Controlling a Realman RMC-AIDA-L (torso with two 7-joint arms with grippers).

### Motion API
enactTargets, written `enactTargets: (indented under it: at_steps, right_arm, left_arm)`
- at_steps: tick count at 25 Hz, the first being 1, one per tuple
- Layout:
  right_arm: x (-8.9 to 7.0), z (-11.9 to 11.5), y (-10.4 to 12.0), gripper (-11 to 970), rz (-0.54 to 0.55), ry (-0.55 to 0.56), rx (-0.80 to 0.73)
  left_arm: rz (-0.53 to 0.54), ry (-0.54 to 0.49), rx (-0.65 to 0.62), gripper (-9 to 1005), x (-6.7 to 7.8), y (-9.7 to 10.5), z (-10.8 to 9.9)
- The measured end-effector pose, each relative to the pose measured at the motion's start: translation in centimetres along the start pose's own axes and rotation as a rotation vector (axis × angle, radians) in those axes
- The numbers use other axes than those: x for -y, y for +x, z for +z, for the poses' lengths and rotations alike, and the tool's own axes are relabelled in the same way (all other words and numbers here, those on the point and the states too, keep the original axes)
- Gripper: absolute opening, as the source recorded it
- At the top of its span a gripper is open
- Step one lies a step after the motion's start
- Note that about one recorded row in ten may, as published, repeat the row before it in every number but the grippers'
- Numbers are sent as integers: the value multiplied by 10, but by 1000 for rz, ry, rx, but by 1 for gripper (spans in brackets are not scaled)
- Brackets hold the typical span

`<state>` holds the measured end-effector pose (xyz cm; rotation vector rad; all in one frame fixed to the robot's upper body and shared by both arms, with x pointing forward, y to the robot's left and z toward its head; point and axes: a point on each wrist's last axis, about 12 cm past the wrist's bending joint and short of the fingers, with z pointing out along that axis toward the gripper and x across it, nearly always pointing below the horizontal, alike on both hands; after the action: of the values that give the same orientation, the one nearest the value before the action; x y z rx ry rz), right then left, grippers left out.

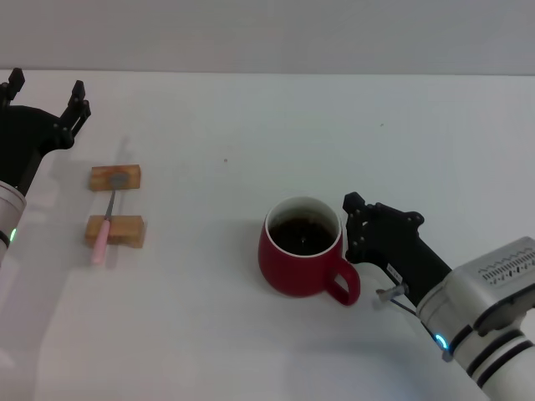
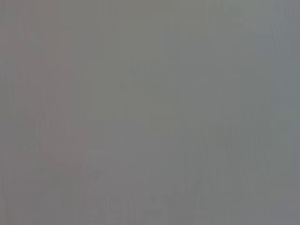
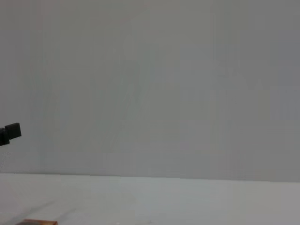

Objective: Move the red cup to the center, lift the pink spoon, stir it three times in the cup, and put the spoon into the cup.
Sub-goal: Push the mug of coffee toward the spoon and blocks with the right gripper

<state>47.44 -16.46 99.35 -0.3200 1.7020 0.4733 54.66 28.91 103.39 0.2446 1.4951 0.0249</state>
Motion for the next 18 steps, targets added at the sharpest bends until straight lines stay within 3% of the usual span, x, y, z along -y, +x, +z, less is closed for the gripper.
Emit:
enactTargets:
  at_steps: [18]
  right_arm:
    - [-2, 20, -10, -1, -34, -42, -3]
  left_arm:
    - [1, 3, 4, 834, 0, -2, 3]
